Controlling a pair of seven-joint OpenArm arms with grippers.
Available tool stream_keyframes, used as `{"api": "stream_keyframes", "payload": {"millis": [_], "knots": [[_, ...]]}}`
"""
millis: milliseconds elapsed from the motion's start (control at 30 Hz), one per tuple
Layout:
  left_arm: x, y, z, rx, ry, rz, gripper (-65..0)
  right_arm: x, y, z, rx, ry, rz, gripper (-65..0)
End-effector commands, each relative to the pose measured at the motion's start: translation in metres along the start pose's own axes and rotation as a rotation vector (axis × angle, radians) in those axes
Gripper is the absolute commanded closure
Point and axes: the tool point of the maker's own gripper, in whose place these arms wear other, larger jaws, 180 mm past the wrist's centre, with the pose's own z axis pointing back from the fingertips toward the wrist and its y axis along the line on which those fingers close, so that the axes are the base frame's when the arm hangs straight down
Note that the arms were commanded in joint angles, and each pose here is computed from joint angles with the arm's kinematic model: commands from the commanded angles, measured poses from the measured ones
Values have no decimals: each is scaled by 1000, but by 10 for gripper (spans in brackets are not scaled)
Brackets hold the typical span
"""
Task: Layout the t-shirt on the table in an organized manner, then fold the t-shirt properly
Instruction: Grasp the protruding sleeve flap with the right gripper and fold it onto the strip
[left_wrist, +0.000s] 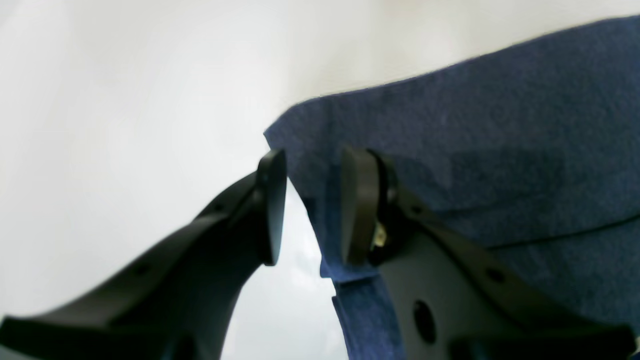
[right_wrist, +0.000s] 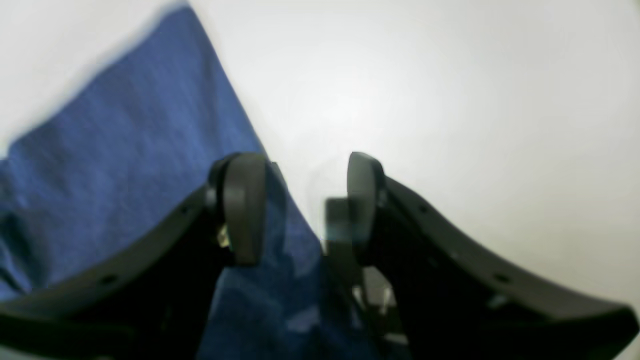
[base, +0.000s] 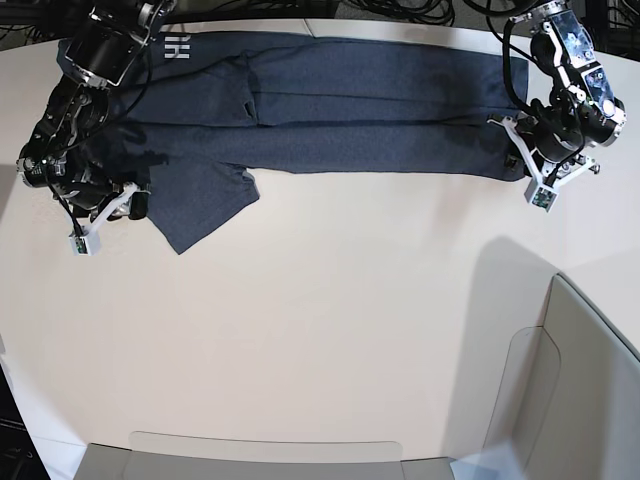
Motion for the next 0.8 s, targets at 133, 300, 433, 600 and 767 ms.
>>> {"api": "stream_keyframes", "payload": {"millis": [133, 300, 433, 600, 767], "knots": [[10, 5, 4, 16, -34, -13, -187, -1, 8, -11, 38, 33, 5, -271], [11, 4, 4, 15, -34, -11, -187, -4, 33, -23, 86, 73, 73, -271], [11, 3, 4, 11, -37, -11, -186, -7, 43, -27, 105, 94, 109, -258], [11, 3, 4, 11, -37, -11, -185, -7, 46, -28, 110, 97, 120, 0], [11, 3, 4, 11, -37, -11, -185, 3, 47, -21, 100, 64, 142, 0]]}}
